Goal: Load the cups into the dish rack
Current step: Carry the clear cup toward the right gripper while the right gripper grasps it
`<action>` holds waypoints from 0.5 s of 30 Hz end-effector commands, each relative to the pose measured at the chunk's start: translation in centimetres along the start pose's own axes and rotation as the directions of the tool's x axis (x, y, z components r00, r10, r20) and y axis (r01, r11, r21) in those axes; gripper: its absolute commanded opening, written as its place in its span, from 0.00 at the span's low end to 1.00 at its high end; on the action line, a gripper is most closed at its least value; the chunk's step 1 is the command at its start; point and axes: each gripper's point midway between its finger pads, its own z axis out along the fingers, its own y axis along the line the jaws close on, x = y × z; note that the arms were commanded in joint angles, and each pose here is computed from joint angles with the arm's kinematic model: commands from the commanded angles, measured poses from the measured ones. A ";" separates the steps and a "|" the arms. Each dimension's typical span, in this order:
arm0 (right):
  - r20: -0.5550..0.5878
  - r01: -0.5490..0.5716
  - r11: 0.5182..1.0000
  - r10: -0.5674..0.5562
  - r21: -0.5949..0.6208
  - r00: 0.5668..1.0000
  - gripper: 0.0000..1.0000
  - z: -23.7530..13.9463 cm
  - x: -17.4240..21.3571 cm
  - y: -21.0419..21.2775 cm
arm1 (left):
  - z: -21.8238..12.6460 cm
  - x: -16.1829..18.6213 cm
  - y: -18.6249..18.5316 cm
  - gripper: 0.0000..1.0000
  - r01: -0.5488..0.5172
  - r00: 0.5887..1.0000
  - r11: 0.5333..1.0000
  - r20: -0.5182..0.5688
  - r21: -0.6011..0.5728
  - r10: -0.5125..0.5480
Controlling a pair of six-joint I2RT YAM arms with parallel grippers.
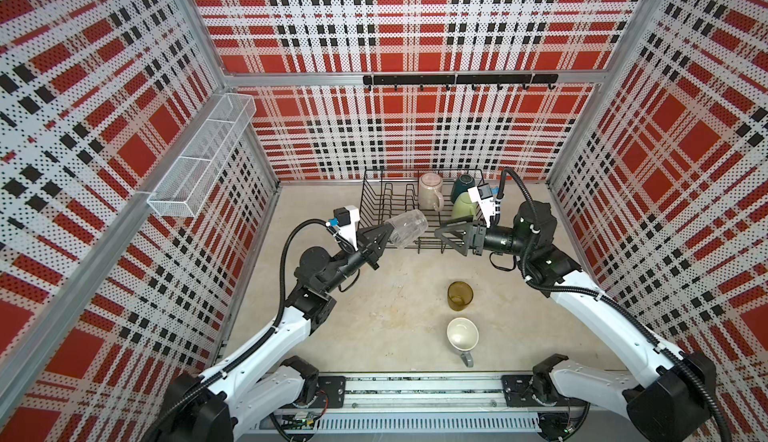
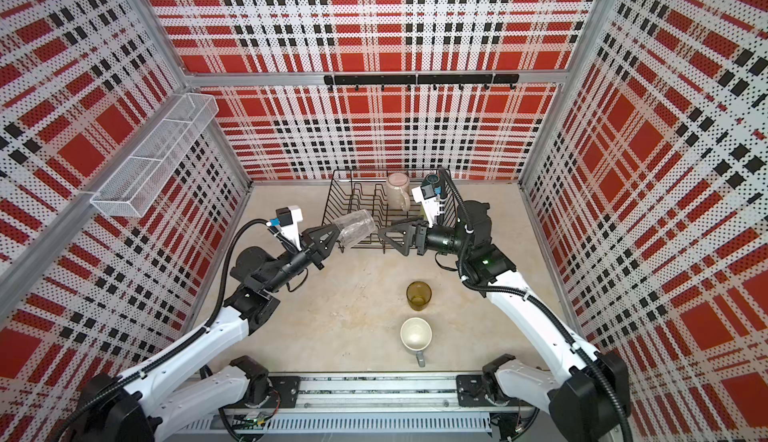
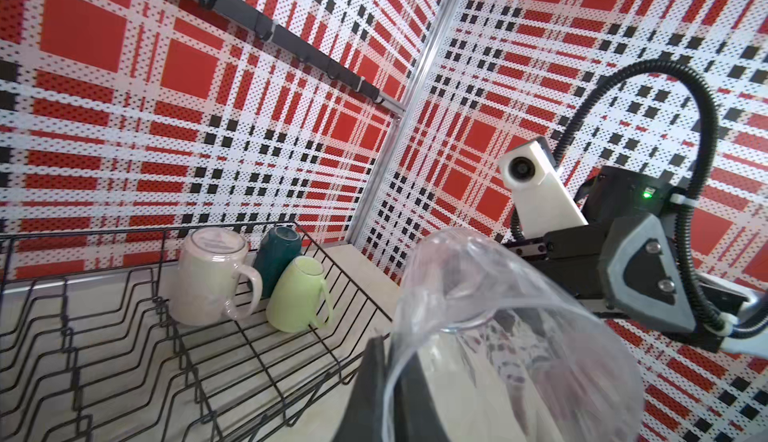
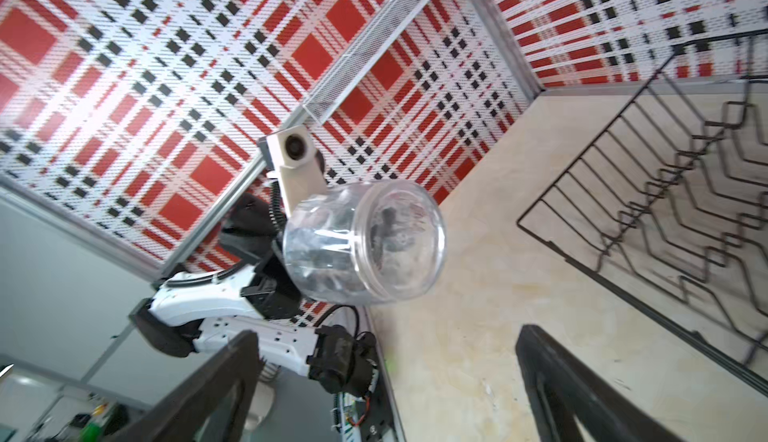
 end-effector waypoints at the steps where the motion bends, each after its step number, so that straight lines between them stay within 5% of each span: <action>1: 0.001 -0.018 0.990 0.018 -0.143 1.000 1.00 0.7 -0.5 2.5 | 0.0 -2.1 -3.0 0.00 -0.036 0.997 0.987 0.079 0.156 0.024; 8: -0.048 -0.071 0.956 0.060 -0.284 0.997 1.00 3.3 0.0 4.4 | -0.1 -2.3 -3.2 0.00 -0.031 0.994 0.983 0.108 0.180 0.011; 15: -0.058 -0.115 0.914 0.101 -0.389 0.993 0.87 4.4 -0.8 5.5 | 0.6 -1.8 -3.4 0.00 -0.026 0.996 0.975 0.091 0.222 0.006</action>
